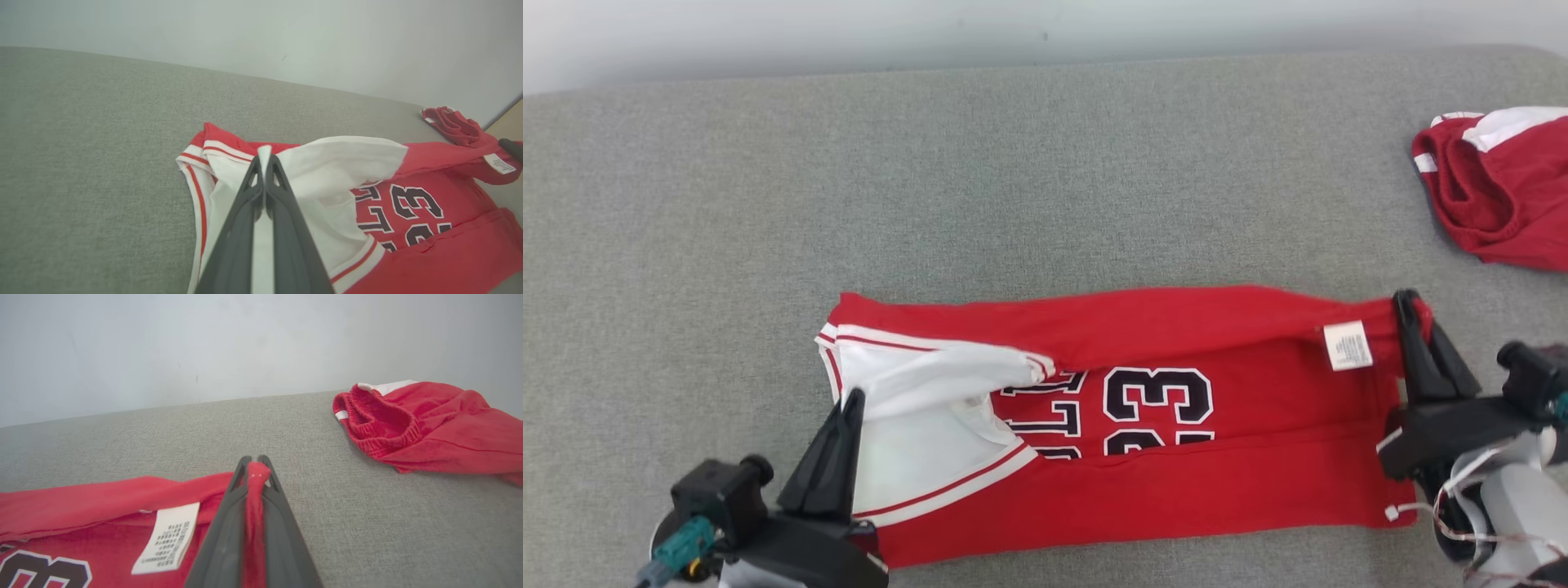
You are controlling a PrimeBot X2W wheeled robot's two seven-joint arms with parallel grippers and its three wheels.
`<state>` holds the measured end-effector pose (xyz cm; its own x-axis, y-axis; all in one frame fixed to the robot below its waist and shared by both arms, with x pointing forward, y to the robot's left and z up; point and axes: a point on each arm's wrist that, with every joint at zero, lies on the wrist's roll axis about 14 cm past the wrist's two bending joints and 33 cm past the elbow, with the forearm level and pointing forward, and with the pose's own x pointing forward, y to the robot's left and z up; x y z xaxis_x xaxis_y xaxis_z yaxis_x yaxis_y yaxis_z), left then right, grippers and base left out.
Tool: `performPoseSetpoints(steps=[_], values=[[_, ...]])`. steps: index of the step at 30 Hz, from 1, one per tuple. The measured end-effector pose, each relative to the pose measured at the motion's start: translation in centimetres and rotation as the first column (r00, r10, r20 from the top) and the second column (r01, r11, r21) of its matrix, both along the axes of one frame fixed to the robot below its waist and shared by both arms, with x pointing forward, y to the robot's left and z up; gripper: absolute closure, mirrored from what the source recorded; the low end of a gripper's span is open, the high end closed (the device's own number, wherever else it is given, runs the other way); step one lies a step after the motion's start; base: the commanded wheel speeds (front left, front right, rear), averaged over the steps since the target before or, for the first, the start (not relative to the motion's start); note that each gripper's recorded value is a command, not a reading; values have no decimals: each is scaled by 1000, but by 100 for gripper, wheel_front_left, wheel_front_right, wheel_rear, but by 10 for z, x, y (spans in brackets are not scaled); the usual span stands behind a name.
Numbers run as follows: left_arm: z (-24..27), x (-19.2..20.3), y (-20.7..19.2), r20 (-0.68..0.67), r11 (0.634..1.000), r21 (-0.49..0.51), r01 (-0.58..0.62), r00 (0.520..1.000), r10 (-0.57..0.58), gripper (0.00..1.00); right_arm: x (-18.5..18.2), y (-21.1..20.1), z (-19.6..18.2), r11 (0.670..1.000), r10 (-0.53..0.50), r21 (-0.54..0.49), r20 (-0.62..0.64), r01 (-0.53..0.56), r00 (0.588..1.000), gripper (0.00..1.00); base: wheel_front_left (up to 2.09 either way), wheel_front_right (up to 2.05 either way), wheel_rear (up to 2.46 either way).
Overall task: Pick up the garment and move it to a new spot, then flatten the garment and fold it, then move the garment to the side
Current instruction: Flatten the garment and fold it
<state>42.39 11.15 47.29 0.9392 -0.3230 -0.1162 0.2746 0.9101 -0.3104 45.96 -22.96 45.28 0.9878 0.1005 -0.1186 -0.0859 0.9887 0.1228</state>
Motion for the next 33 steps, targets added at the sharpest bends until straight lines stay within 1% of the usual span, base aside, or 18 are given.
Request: performPoseSetpoints(steps=[2, 3, 4, 6, 7, 8, 14, 18, 22, 26, 33], values=[[-6, -6, 3, -22, 1000, -7, -17, 1000, 17, 100, -7, 1, -3, 1000, -3, 7, -6, 3, 1000, 100, 0, 0, 0], [-8, -9, 4, -29, 1000, -14, -23, 999, 23, 100, -10, 1, -3, 1000, -2, 10, -7, 2, 1000, 97, 0, 0, 0], [-10, -11, 4, -37, 1000, -16, -23, 999, 23, 100, -12, 1, -3, 1000, -4, 12, -8, 4, 1000, 88, 0, 0, 0], [-17, -17, 8, -55, 999, -3, -41, 998, 41, 100, -18, 1, -5, 1000, -8, 18, -12, 8, 1000, 55, 0, 0, 0], [-17, -17, 9, -50, 999, 8, -45, 998, 45, 32, -21, 2, -6, 1000, -6, 20, -15, 6, 1000, 0, 0, 0, 0], [-15, -16, 11, -41, 998, 12, -58, 997, 59, 0, -22, 2, -6, 1000, -7, 25, -14, 7, 1000, 0, 0, 0, 0], [-6, -16, 21, -7, 993, 2, -116, 993, 116, 0, -25, 4, 15, 999, 3, 40, 49, -5, 999, 0, 0, 0, 0], [9, -12, 29, 57, 988, 8, -155, 986, 154, 0, -32, 2, 14, 999, -1, 37, 46, 0, 999, 0, 0, 0, 0], [30, -11, 48, 150, 974, 38, -224, 965, 216, 0, -39, -4, 11, 999, -15, 30, 33, 14, 999, 0, 0, 0, 0], [45, -15, 66, 226, 954, 76, -291, 937, 268, 0, -46, -12, 1, 999, -39, 27, -11, 39, 999, 0, 0, 0, 0], [49, -28, 86, 265, 925, 103, -365, 907, 328, 0, -55, -14, -23, 997, -61, 43, -118, 66, 991, 0, 0, 0, 0]])
